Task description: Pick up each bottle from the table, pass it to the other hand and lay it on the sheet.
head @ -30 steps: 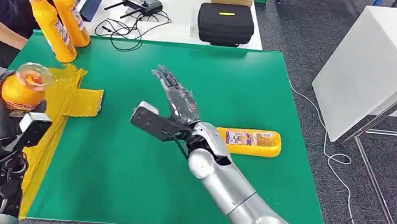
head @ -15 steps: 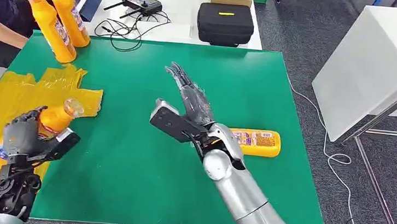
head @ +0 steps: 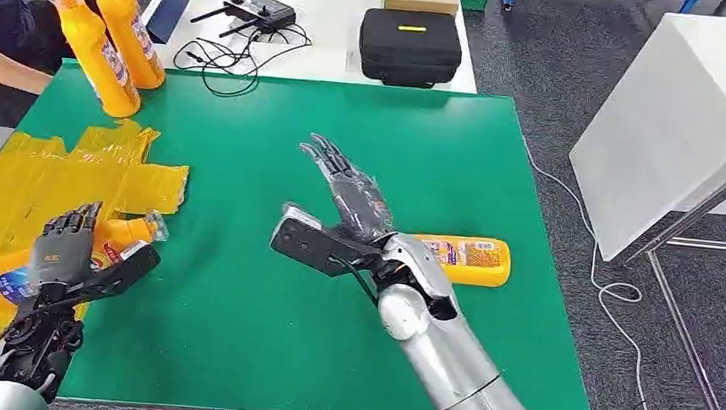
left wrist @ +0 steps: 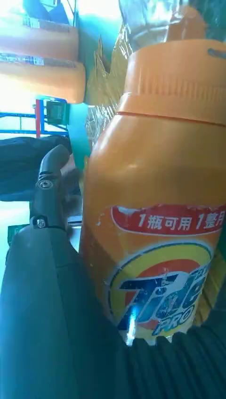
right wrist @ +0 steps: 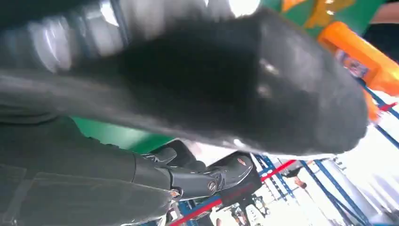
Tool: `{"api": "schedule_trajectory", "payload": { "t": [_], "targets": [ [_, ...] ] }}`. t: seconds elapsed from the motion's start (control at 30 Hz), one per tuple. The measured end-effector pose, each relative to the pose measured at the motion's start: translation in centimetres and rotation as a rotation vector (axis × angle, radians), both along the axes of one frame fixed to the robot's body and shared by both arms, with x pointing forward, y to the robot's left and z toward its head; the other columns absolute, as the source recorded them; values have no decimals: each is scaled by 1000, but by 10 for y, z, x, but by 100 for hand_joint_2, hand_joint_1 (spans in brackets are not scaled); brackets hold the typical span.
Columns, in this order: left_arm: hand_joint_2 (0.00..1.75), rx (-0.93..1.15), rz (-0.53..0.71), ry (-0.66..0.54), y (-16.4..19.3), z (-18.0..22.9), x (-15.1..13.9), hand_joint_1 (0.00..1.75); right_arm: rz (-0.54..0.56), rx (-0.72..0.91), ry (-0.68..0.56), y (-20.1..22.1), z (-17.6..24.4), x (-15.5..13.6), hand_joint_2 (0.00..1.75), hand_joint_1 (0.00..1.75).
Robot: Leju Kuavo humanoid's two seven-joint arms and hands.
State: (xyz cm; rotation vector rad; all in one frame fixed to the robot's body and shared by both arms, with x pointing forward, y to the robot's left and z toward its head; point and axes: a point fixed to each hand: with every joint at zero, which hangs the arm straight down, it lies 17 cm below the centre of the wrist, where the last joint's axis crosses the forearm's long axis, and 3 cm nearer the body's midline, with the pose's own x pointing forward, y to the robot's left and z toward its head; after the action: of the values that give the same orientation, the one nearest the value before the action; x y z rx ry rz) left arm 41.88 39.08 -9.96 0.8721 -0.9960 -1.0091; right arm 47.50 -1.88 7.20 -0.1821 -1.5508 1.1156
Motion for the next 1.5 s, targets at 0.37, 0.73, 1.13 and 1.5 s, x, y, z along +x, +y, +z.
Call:
{"api": "schedule_trajectory", "payload": {
  "t": [0.37,0.73,1.13,1.5],
  "targets": [
    [0,-254,-24,-117,4,10,-13,0,-4,-183,10,-66,-49,-17,175,0],
    [0,-721,279,-607,60,97,-22,0,-159,-502,3,-157,-93,-9,175,0],
    [0,-704,88,-707,3,148,-6,0,-203,-557,118,-211,-130,-14,175,0],
    [0,-711,69,-725,-2,156,-6,0,-204,-611,232,-241,-166,-27,175,0]
  ]
}}
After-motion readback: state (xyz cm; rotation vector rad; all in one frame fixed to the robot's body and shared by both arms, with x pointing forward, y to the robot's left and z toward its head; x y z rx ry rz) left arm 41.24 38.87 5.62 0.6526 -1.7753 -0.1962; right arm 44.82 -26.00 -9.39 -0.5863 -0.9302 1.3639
